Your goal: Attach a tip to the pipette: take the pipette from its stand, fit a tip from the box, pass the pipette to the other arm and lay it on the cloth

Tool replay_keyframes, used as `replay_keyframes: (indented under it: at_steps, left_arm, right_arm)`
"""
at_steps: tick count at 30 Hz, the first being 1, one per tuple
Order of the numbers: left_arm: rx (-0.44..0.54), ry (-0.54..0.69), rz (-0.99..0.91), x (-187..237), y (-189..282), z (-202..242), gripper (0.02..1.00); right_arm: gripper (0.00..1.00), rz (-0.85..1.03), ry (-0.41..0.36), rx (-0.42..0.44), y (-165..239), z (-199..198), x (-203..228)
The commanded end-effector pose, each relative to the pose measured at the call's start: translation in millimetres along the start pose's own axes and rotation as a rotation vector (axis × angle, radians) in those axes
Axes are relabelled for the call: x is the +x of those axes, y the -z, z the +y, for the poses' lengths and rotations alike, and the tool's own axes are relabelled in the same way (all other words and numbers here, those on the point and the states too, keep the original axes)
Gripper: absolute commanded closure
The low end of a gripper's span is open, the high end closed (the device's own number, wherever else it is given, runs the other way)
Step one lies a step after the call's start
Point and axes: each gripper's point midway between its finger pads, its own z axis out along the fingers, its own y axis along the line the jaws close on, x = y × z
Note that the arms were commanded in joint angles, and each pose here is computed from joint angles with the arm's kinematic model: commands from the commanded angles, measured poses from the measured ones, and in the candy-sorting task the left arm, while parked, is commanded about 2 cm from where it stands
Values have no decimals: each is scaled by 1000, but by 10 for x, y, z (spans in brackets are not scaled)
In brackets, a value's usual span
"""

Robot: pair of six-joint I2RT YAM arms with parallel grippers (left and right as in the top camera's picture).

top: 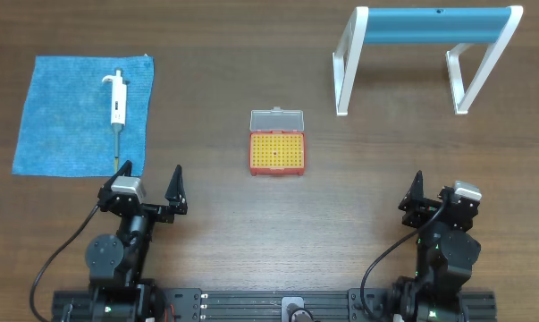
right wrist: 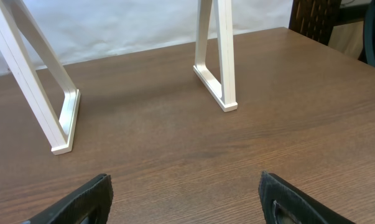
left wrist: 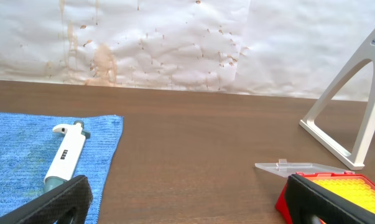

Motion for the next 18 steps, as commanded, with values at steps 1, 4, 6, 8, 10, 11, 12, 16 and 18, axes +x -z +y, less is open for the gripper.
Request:
replay_keyframes:
  at_steps: [1,4,6,8,10,11,12,16,18]
  left_arm:
    - [34,-18,1,4,5,-62,18]
    - [34,-18,1,4,5,-62,20]
    - [34,-18,1,4,5,-62,18]
    - [34,-18,1,4,5,-62,23]
    - [34,-18,1,4,5,-62,20]
    - [34,-18,1,4,5,-62,20]
    - [34,-18,1,4,5,-62,20]
    - [34,-18,1,4,5,-62,20]
    - [34,-18,1,4,5,-62,20]
  right_arm:
    - [224,1,-13,3,-6,-3,20]
    - [222,-6,-12,-1,0,8,4]
    - [161,-30,-9,-16,20,45,-43]
    - [82,-37,8,-16,23,86,-56]
    - [80,-72,64,-113,47,316,-132]
    - [77,-111,97,-161,73,432,-216]
    - [80,-131,125,-189,91,498,-256]
    - [80,-165,254,-320,153,779,-237]
    - [75,-135,257,-353,116,829,-82]
